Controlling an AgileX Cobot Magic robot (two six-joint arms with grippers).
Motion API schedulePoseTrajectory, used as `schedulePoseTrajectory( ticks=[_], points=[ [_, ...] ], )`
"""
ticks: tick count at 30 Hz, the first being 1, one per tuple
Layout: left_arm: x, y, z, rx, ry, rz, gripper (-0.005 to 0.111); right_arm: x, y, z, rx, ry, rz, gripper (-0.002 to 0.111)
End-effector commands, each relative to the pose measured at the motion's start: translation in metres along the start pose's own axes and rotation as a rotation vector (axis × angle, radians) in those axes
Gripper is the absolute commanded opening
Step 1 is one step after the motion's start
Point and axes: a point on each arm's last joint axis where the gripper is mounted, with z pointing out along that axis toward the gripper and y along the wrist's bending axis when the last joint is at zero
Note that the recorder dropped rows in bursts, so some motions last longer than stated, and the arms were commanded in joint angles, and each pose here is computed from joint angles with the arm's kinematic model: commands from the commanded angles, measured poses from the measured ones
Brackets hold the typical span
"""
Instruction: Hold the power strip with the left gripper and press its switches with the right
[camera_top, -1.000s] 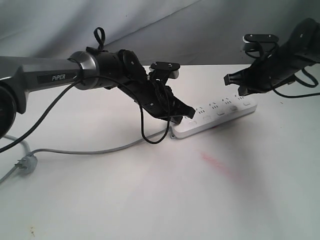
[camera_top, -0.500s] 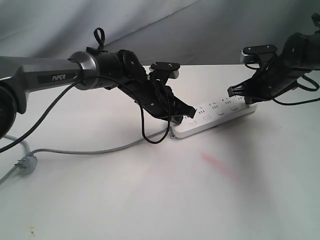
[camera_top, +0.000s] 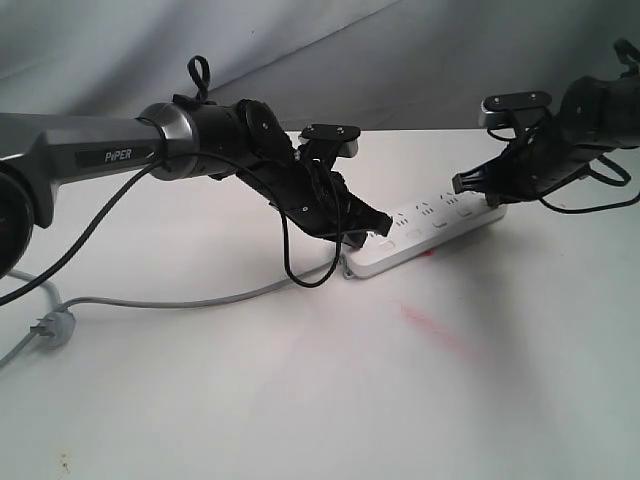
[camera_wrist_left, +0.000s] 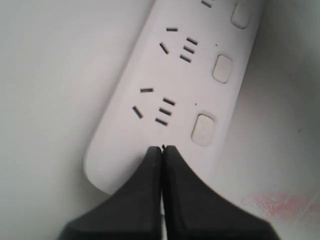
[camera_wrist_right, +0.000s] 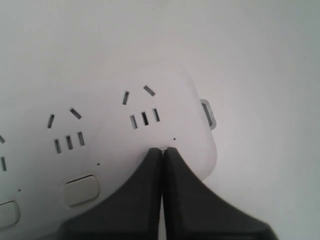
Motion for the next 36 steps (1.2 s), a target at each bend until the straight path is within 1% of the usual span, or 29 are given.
schedulePoseTrajectory(
  ticks=[1, 5, 8, 14, 28, 36],
  points=[
    [0.002, -0.001, 0.003, 0.005, 0.01, -0.01, 0.0, -0.002, -0.001, 0.001, 0.009, -0.021, -0.004, 0.0],
    [0.002, -0.001, 0.003, 0.005, 0.01, -0.01, 0.0, -0.012, 0.0, -0.014, 0.012, -0.088, 0.035, 0.0],
    [0.002, -0.001, 0.003, 0.005, 0.01, -0.01, 0.0, -0.014, 0.0, -0.016, 0.009, -0.102, 0.045, 0.0],
    [0.002, -0.001, 0.003, 0.005, 0.01, -0.01, 0.0, -0.009, 0.0, -0.006, 0.008, -0.077, 0.046, 0.0],
    [0.002, -0.001, 0.003, 0.005, 0.01, -0.01, 0.0, -0.008, 0.001, -0.004, -0.003, -0.072, 0.071, 0.0],
    [0.002, -0.001, 0.003, 0.005, 0.01, -0.01, 0.0, 0.005, 0.001, 0.013, -0.012, 0.008, 0.065, 0.0]
  ],
)
